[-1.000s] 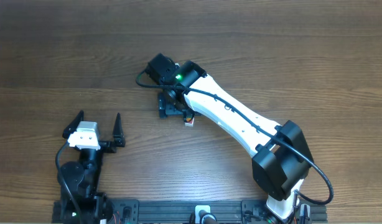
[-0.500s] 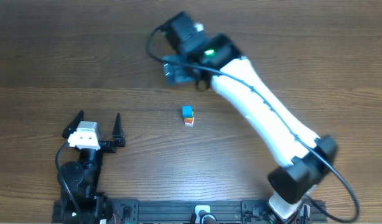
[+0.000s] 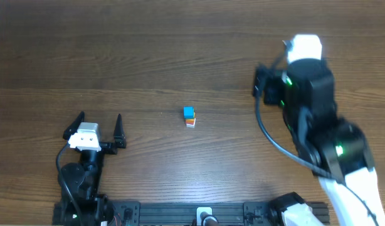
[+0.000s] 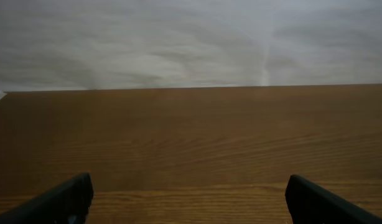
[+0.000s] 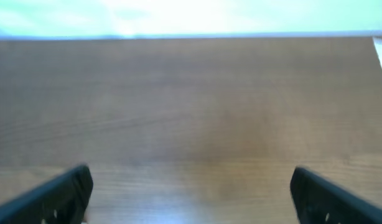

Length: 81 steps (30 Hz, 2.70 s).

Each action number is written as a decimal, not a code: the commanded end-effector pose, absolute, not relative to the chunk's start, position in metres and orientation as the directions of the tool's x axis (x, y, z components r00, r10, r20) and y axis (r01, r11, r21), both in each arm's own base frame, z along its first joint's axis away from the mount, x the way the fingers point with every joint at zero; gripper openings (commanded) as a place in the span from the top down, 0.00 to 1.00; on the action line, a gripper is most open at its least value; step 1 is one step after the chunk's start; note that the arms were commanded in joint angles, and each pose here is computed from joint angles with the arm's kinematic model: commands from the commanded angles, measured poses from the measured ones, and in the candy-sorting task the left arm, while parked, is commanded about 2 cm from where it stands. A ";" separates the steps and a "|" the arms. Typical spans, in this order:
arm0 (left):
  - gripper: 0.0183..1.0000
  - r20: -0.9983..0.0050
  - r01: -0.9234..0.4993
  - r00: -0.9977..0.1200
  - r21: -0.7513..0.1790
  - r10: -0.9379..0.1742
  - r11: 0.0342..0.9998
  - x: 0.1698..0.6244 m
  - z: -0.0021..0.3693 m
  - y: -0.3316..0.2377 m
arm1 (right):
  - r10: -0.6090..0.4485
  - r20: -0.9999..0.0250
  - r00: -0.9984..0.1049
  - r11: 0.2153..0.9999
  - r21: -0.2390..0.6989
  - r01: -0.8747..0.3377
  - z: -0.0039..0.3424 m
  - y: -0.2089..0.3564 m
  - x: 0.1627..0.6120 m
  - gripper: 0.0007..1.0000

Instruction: Stack Cubes

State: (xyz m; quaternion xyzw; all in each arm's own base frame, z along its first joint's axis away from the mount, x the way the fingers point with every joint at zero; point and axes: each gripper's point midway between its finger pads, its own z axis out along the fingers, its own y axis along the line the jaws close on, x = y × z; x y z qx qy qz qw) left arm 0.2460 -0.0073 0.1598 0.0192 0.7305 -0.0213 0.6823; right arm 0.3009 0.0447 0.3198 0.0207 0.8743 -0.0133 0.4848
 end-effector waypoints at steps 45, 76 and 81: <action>0.00 -0.998 0.071 -0.067 0.012 0.016 0.997 0.246 0.158 -0.010 | -0.041 -0.999 -0.006 0.990 -0.040 -0.136 0.173 0.021 0.245 0.01; 0.00 -0.998 0.071 -0.067 0.012 0.016 0.997 0.246 0.158 -0.010 | -0.040 -0.998 -0.058 0.991 -0.032 -0.133 0.159 0.021 0.245 0.01; 0.00 -0.998 0.071 -0.067 0.012 0.016 0.997 0.246 0.158 -0.010 | -0.040 -0.997 -0.058 0.991 -0.032 -0.133 0.159 0.021 0.245 0.01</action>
